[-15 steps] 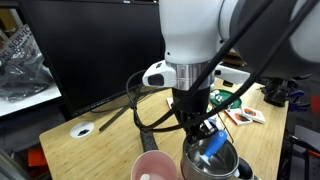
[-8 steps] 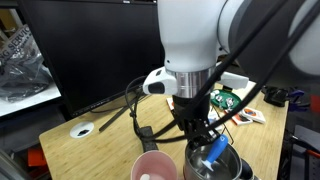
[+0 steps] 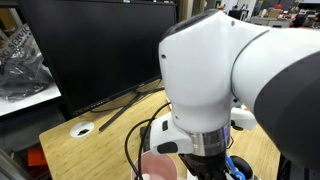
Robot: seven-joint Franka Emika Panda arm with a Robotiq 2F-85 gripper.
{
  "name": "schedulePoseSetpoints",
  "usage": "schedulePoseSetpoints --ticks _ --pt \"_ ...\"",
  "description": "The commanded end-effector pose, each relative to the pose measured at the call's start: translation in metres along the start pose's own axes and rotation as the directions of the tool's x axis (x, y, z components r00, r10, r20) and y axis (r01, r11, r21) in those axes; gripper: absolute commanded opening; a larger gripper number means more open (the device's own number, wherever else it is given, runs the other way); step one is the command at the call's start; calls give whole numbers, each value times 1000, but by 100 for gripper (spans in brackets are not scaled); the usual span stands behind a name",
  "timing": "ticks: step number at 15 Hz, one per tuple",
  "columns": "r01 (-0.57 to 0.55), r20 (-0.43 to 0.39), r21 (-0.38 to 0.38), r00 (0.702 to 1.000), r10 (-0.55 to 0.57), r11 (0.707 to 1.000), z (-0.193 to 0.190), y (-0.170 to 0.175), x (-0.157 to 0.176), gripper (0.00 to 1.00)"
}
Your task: Move the silver bowl to the edge on the desk
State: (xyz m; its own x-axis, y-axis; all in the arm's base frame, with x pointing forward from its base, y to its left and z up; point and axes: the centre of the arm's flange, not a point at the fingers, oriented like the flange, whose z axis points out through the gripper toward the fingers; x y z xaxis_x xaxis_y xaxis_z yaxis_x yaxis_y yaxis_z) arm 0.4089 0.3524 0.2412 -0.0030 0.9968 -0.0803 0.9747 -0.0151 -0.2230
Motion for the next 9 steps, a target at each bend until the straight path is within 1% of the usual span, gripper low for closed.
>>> schedulePoseSetpoints --ticks 1,2,4,6,9 --pt "19 -111 -40 994 -24 999 6 1 -9 2" --pt "26 -131 -60 991 -33 998 10 6 -10 2" --pt "42 -142 -86 988 -54 995 18 18 -11 2" --pt "55 -140 -82 988 -66 995 29 27 -12 2" --pt "74 -142 -66 986 -83 995 43 32 -13 2"
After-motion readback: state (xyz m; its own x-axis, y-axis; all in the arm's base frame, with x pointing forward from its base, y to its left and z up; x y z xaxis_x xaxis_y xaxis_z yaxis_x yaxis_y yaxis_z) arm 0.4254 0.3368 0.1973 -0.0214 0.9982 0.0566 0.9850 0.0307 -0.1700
